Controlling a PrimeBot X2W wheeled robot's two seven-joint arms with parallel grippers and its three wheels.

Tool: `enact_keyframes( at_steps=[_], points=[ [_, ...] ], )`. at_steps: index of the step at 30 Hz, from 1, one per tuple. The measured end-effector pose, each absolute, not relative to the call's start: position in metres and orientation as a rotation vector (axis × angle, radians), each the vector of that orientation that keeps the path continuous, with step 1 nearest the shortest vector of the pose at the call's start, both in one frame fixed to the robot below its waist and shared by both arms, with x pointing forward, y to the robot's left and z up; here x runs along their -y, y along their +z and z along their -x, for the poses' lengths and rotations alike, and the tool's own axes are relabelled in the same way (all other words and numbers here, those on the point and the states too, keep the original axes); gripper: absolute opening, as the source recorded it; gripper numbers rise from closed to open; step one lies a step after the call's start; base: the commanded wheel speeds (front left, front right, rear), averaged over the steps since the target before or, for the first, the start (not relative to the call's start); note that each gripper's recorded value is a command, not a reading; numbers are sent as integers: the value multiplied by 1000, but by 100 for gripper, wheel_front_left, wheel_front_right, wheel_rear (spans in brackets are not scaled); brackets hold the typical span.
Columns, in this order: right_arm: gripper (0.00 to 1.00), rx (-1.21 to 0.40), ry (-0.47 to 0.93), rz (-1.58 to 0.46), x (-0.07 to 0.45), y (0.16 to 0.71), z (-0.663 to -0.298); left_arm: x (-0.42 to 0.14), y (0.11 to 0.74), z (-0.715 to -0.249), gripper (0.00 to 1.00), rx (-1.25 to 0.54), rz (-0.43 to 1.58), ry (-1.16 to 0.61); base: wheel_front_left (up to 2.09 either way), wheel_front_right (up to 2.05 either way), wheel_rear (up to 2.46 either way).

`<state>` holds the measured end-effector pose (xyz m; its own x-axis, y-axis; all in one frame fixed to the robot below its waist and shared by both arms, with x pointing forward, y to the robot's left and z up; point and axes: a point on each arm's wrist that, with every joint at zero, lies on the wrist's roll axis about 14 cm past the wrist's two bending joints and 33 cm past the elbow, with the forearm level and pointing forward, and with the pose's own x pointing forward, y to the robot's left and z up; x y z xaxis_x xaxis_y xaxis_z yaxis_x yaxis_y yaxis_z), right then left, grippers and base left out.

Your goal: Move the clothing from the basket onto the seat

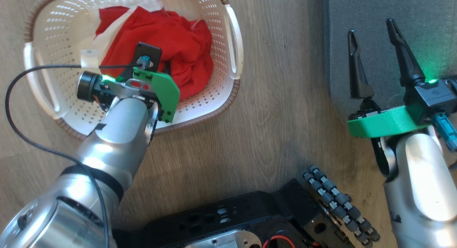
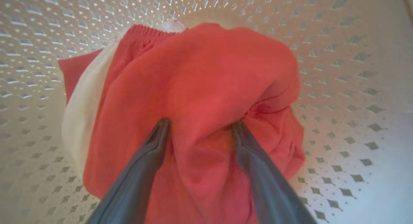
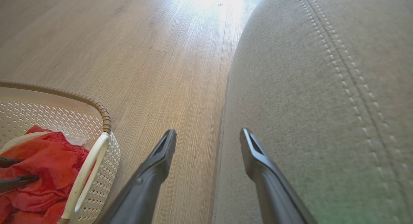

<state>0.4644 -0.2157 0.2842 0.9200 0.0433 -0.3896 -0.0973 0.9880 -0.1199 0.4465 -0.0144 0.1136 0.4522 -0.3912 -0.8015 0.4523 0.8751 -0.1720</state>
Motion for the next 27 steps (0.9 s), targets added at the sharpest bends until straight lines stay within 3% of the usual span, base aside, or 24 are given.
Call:
enact_keyframes(
  at_steps=[4,5,6,7,20,27],
  points=[
    [100,-403,66,144,218,279,-464,18,99,-443,100,-1004,-58,-532,0,0,0],
    [100,-403,62,146,219,278,-465,19,97,-441,85,-1015,-55,-537,0,0,0],
    [100,-401,63,146,219,278,-466,18,95,-440,36,-1025,-55,-540,0,0,0],
    [100,-399,63,147,219,277,-467,18,93,-440,0,-1032,-57,-542,0,0,0],
    [100,-372,75,128,211,291,-471,4,119,-448,0,-995,-37,-497,0,0,0],
    [100,-300,95,116,202,326,-477,-9,150,-437,0,-960,-27,-457,0,0,0]
  ],
)
